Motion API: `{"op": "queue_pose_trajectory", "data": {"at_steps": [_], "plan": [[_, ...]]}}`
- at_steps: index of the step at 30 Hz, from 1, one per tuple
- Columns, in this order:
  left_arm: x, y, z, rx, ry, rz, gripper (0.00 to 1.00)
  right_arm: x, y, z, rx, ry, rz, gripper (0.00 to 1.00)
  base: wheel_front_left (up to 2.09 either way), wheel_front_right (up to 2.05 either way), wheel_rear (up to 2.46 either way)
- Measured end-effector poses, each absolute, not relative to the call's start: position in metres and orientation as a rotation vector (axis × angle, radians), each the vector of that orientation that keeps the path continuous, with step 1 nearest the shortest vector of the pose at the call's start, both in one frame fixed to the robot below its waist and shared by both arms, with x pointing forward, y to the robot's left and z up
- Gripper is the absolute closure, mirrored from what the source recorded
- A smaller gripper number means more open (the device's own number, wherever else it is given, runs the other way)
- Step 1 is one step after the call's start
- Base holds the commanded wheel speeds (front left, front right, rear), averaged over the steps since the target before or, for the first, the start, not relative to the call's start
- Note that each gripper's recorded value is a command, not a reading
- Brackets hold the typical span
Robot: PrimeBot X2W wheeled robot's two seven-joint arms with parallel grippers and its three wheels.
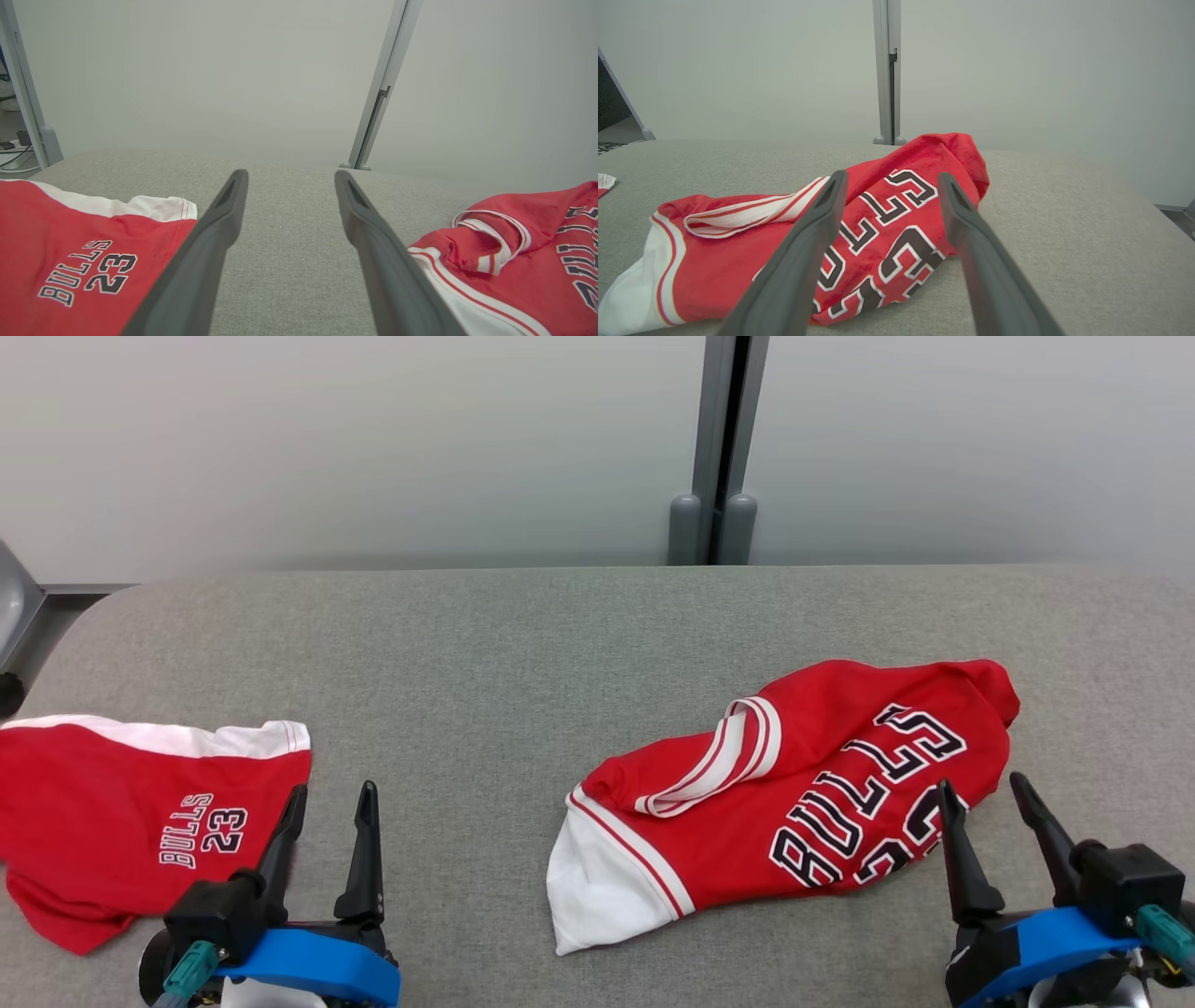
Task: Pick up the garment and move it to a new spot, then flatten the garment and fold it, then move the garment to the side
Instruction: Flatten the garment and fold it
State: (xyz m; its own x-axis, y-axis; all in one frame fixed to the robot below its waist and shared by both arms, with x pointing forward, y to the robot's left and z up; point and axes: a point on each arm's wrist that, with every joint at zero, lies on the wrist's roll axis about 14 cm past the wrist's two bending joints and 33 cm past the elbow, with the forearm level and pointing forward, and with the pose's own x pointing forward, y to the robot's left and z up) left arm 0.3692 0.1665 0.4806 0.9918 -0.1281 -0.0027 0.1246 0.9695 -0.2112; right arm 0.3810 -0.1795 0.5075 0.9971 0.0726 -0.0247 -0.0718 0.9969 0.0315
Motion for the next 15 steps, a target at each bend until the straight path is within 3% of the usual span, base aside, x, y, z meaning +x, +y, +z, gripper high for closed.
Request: {"op": "queue_pose_trajectory", "data": {"at_steps": [10,15], "plan": [[0.37,0.14,0.471,-0.184,0.074,-0.218,0.0,0.369,-0.188,0.504,0.068,0.044,0.044,0.0,0.0,0.0,0.0],[0.381,0.07,0.467,-0.165,0.173,-0.43,0.0,0.369,-0.191,0.5,0.079,0.057,0.035,0.0,0.0,0.0,0.0]]}}
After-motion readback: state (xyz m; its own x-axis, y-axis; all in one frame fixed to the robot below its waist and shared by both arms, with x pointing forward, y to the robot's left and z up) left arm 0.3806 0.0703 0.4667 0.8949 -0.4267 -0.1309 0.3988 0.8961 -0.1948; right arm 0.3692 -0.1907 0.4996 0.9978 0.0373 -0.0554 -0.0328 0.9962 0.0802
